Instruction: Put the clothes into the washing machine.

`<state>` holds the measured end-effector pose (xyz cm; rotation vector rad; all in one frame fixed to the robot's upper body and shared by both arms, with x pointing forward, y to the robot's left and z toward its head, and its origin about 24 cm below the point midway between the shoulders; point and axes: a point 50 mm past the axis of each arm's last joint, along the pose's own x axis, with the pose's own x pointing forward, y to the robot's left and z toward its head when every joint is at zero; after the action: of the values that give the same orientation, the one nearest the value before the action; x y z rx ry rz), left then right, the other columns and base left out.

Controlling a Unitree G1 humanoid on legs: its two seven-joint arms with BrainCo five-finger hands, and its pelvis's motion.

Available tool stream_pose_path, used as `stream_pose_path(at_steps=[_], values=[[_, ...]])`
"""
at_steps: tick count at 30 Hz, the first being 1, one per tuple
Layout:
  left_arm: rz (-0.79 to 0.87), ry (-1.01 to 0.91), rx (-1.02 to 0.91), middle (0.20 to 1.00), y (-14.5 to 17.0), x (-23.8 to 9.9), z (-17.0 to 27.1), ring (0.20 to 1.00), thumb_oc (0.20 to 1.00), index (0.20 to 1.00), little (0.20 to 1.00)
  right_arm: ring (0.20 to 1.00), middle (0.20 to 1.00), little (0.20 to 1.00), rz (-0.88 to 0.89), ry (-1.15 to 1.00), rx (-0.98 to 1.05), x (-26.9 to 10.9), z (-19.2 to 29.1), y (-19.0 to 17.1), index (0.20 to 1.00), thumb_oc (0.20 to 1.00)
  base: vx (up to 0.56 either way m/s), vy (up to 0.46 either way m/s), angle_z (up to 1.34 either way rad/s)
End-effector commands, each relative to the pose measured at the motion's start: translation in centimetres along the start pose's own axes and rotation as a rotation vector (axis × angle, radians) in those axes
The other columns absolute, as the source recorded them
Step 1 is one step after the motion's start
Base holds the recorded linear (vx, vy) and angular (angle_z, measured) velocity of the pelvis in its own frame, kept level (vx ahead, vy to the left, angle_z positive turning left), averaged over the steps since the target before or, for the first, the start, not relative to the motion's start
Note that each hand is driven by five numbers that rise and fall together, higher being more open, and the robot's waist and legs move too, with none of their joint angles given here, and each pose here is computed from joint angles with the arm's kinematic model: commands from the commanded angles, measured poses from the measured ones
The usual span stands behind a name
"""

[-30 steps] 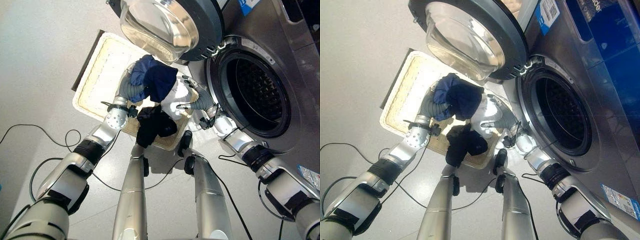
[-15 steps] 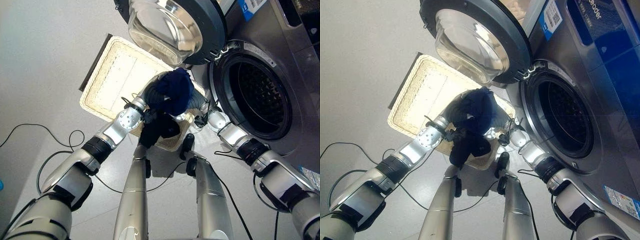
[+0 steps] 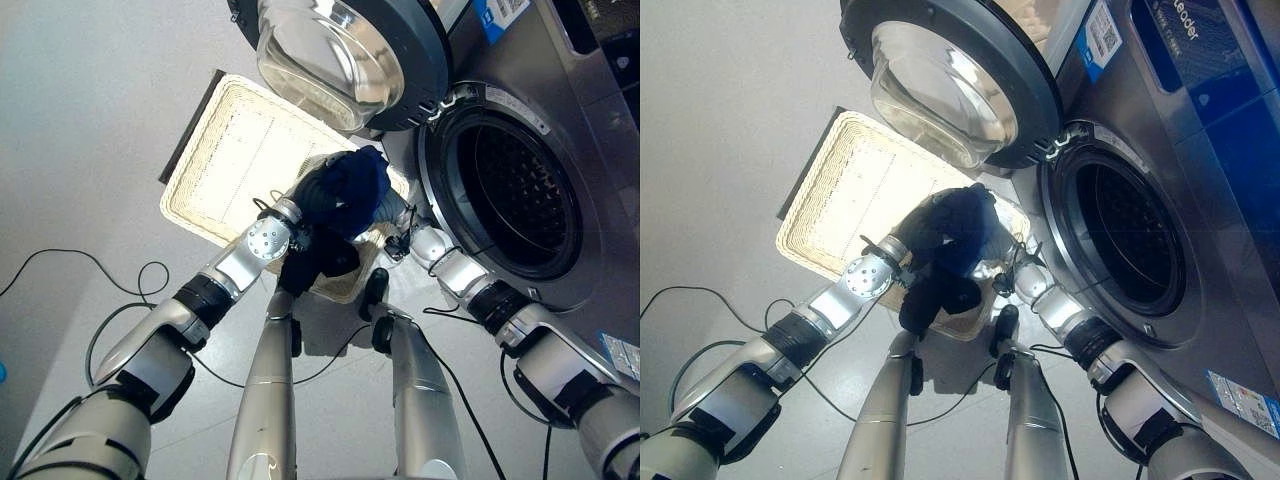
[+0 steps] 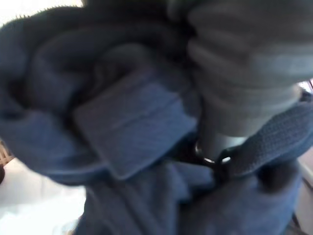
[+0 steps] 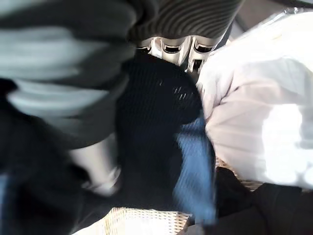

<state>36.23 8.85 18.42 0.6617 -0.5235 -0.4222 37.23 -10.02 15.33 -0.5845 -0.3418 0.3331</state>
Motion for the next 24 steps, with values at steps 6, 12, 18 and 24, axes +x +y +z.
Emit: stream_pose_path(at_steps=[6,12,18,24], values=[[0.01,-0.161,-0.047,0.2,-2.2,1.0,4.0,0.2,0.2,0.2,0.2,0.2,0.2,0.2,-0.163,-0.2,0.131,0.6,3.8,-1.9,0.2,0.2,0.01,0.018,-0.01],[0.035,-0.119,-0.018,0.2,-2.1,0.9,2.9,0.2,0.2,0.2,0.2,0.2,0.2,0.2,-0.229,-0.195,0.178,0.0,3.2,-2.5,0.2,0.2,0.0,0.015,-0.02],[0.044,-0.082,-0.01,0.2,-2.2,0.7,2.0,0.2,0.2,0.2,0.2,0.2,0.2,0.2,-0.279,-0.183,0.221,-0.5,2.4,-3.0,0.2,0.2,0.0,0.0,0.0],[0.071,-0.025,-0.015,0.489,-2.2,0.3,0.8,0.489,0.489,0.489,0.489,0.2,0.2,0.2,-0.312,-0.162,0.25,-1.2,1.2,-3.1,0.2,0.2,0.0,0.014,-0.04]])
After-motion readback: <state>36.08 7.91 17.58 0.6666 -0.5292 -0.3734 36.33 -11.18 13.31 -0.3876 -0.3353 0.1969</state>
